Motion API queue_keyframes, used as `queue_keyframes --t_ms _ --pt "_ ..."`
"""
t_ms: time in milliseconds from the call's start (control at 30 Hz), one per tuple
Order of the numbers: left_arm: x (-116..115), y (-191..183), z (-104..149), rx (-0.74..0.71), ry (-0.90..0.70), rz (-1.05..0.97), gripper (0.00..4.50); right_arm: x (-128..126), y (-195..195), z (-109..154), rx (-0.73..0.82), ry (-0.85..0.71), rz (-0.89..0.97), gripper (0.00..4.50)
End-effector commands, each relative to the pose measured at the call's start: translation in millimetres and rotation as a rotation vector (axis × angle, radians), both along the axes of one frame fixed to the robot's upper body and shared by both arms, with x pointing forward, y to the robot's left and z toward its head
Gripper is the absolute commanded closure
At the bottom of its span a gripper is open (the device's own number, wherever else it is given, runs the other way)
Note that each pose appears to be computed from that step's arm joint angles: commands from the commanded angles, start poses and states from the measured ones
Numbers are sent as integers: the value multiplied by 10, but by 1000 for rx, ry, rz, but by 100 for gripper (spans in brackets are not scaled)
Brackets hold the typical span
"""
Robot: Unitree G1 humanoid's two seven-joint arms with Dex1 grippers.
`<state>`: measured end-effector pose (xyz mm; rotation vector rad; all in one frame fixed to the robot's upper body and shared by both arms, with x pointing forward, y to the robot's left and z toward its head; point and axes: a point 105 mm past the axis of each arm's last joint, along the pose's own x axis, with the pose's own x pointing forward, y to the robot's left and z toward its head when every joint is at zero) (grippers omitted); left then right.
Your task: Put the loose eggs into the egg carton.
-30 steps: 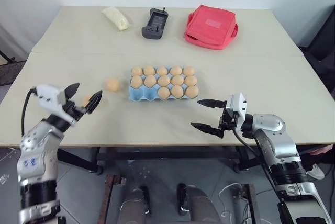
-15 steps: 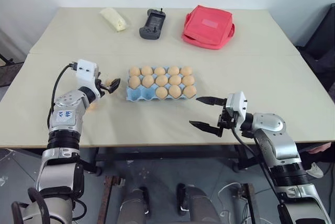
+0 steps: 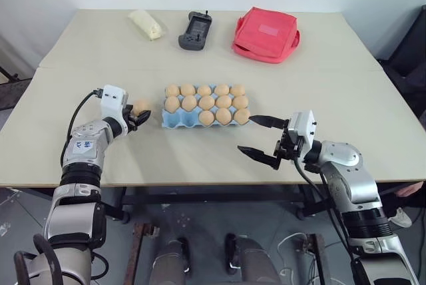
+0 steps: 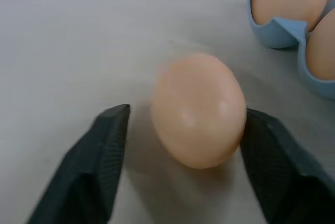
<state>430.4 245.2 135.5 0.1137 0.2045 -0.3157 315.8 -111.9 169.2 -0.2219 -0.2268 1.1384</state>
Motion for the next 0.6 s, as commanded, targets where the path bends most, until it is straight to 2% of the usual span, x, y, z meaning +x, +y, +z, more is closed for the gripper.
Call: queue_keyframes --t_ms 33,200,300,467,600 --pt "21 -1 294 14 -117 -41 219 -28 18 155 32 -50 9 0" --pt "-109 -84 640 14 -316 -176 219 -21 19 149 31 -44 3 0" --pt "-224 -352 756 28 -383 -341 219 -8 19 144 31 -41 -1 0" --pt "-431 -989 646 92 -381 -658 219 9 18 149 33 -45 -9 0" --pt "-384 -1116 435 128 -302 -683 219 25 22 160 36 -51 -20 0"
